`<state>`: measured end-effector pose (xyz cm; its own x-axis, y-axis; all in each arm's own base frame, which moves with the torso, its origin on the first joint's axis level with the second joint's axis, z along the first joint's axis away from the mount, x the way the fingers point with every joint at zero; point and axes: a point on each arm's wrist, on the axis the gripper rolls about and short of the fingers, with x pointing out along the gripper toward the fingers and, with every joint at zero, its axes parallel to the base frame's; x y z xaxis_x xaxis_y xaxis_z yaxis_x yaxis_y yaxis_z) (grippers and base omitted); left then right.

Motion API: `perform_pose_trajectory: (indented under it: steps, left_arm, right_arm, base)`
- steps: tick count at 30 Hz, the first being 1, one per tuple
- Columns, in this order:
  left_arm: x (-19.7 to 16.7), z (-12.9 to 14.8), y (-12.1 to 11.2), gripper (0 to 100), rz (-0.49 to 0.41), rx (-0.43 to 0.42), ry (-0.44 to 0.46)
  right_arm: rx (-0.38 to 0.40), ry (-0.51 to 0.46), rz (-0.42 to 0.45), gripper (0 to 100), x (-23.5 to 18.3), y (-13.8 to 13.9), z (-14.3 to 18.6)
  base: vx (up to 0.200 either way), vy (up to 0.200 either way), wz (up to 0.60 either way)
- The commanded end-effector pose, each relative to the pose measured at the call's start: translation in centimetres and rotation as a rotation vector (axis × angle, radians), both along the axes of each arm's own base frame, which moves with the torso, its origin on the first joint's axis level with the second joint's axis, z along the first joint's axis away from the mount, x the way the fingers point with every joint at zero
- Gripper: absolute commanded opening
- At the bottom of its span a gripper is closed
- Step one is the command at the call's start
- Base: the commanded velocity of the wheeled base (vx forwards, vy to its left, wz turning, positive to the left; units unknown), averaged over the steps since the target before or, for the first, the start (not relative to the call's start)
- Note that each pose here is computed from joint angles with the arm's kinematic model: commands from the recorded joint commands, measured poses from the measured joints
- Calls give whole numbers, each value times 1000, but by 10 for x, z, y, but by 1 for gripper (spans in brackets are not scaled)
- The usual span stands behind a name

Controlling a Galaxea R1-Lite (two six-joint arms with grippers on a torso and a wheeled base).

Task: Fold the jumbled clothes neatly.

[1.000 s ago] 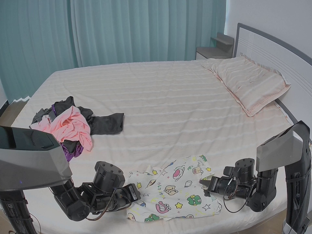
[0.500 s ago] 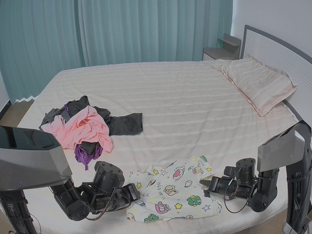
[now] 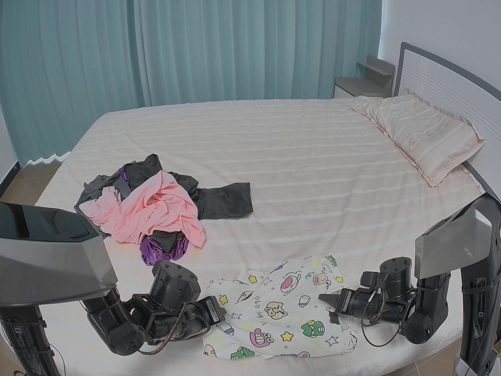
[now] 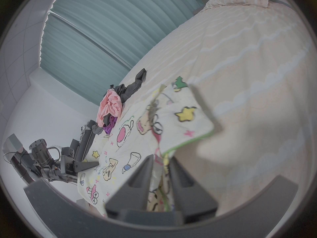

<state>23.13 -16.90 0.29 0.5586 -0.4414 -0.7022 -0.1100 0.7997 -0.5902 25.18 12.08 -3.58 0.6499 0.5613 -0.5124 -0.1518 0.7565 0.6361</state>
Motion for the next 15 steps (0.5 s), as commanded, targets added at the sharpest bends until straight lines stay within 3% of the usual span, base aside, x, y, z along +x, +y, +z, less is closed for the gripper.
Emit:
perform_pose_trajectory:
  steps: [1, 10, 12, 15]
  left_arm:
    - [-1, -3, 0, 100, -2, 3, 9]
    - [-8, 1, 15, 100, 2, -61, -25]
    - [-14, 3, 35, 100, 30, -120, -7]
    - [-16, 17, 46, 100, 60, -231, -25]
  right_arm:
    - [-1, -8, 6, 100, -4, -1, 4]
    - [10, -58, -35, 100, -26, -22, 42]
    - [6, -43, -23, 100, -44, -25, 50]
    - [12, -51, 5, 100, -56, -23, 58]
  base:
    - [0, 0, 0]
    - [0, 0, 0]
    - [0, 0, 0]
    - [0, 0, 0]
